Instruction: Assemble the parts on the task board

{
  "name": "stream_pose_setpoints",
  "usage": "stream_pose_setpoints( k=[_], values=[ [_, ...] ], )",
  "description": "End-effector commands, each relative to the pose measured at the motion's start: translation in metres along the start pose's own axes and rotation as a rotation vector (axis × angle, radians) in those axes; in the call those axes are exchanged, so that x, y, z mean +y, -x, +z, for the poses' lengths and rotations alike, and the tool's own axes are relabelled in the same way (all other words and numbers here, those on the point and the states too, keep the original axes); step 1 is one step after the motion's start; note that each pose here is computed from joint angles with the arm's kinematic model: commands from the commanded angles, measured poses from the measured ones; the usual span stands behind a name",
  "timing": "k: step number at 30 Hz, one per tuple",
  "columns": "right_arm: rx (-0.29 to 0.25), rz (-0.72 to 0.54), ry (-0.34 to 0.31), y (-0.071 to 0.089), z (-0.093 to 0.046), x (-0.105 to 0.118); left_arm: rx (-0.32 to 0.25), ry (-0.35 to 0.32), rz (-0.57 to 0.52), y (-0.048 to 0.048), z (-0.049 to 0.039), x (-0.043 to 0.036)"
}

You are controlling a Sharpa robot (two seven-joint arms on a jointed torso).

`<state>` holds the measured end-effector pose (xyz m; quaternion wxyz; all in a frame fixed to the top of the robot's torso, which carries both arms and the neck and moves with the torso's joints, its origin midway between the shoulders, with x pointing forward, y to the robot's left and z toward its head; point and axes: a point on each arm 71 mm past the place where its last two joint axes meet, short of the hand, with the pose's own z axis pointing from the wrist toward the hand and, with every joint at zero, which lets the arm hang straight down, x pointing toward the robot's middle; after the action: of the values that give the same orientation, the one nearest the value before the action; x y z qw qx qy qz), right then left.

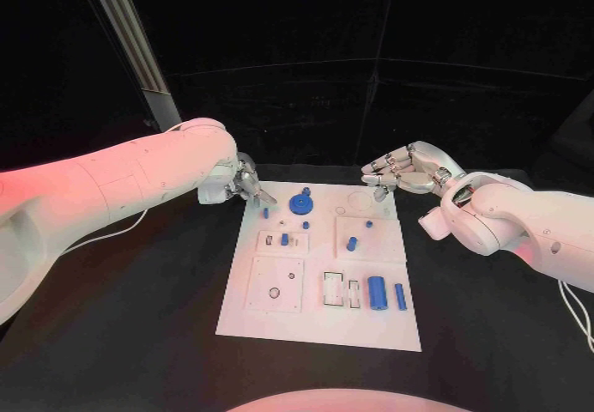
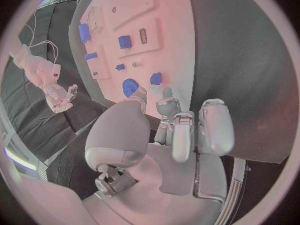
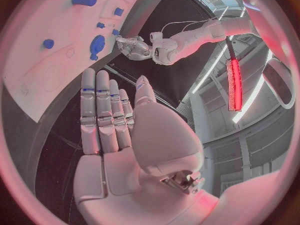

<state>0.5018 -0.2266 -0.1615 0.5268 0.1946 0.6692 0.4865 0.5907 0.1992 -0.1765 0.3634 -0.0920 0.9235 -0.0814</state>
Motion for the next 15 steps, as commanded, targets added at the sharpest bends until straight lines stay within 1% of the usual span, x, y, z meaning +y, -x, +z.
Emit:
stream_pose_setpoints(
  k=[1, 8, 15],
  values=[
    [0.007, 0.004, 0.013, -0.0005, 0.0006, 0.0020, 0.008, -0.007, 0.019, -0.0003, 0.0011, -0.0009],
    [0.007, 0.004, 0.013, -0.0005, 0.0011, 0.0018, 0.013, -0.017, 0.023, -0.0027, 0.0028, -0.0038],
    [0.008, 0.004, 0.013, -0.0008, 0.0014, 0.0019, 0.036, -0.025, 0.036, -0.0053, 0.0033, -0.0059]
  ],
)
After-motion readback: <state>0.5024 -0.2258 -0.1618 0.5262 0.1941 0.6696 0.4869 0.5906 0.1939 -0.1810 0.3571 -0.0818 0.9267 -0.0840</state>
